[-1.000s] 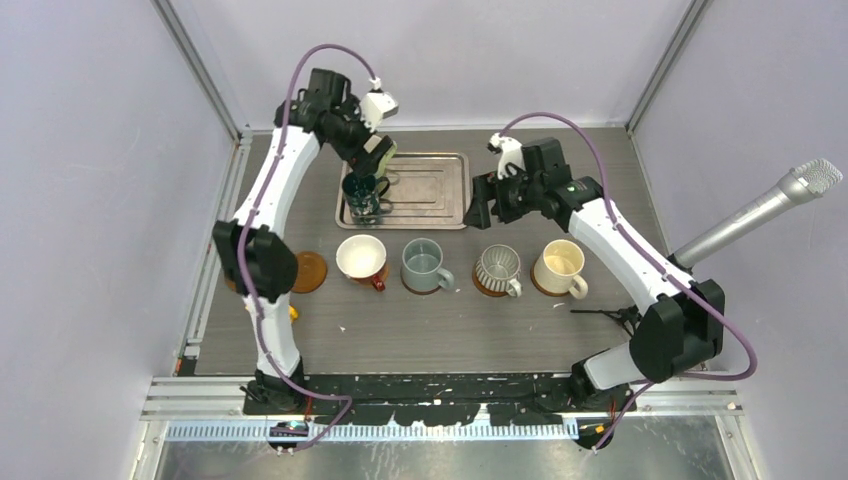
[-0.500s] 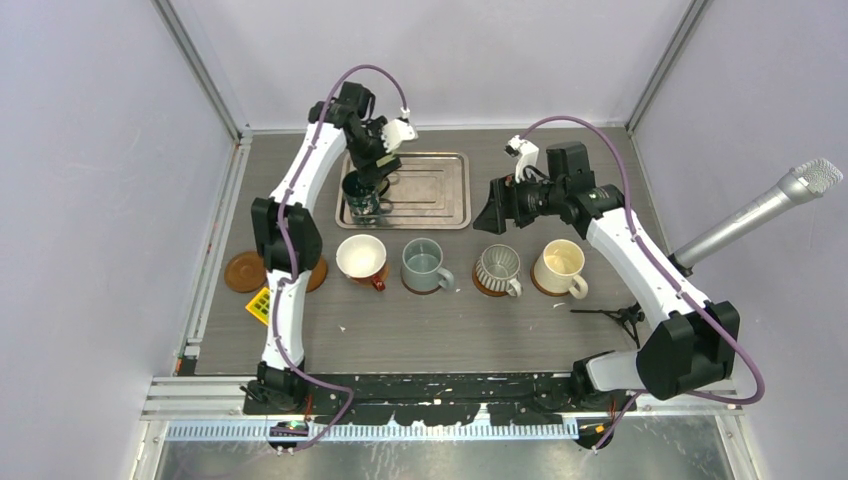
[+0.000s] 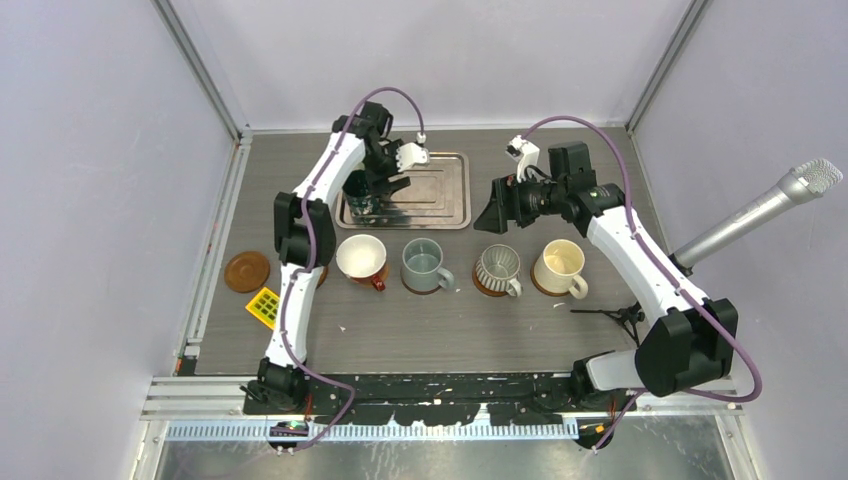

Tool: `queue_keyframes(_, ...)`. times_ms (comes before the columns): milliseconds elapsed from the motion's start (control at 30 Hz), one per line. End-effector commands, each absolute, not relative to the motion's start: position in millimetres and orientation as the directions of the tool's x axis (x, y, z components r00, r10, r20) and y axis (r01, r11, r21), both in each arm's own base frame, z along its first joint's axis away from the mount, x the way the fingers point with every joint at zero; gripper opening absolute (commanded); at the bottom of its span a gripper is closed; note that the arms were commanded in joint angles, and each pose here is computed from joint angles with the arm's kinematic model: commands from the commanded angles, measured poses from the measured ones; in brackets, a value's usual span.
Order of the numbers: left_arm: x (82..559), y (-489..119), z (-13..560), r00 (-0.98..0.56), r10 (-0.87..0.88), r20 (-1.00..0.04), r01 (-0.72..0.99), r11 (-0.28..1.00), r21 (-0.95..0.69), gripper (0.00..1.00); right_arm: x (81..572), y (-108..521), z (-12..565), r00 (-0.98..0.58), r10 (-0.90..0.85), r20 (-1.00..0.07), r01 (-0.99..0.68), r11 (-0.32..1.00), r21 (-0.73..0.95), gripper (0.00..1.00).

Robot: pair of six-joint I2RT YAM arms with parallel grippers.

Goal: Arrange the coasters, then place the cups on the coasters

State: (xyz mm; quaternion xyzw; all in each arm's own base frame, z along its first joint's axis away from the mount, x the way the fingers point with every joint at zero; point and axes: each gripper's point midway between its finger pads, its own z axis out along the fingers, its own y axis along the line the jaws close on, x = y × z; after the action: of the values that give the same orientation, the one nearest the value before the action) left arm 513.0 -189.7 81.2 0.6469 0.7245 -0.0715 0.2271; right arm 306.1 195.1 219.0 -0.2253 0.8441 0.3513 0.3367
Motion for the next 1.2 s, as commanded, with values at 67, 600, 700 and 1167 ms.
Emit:
queue_keyframes(67,506.7,-188.3,84.8,0.018,0.921,-0.390,0.978,0.065,0.199,0.67,308.7,196.8,228.2,-0.666,-0.130,-0.735,-0.627,0.631,0.457,0.83)
queue_keyframes(600,494.7,-165.2,68.3,0.122,0.965,-0.230,0.980,-0.081,0.180,0.36,309.5,196.3,223.7,-0.685,-0.123,-0.719,-0.616,0.624,0.480,0.83)
queue_keyframes(700,490.7,-166.5,72.6,0.163,0.961,-0.223,0.976,-0.124,0.178,0.26,309.4,196.4,223.3,-0.686,-0.123,-0.717,-0.616,0.623,0.482,0.83)
queue_keyframes(1167,471.6,-161.4,122.4,0.338,0.931,-0.134,0.920,-0.298,0.255,0.00,308.8,196.5,222.0,-0.694,-0.119,-0.710,-0.612,0.617,0.495,0.83)
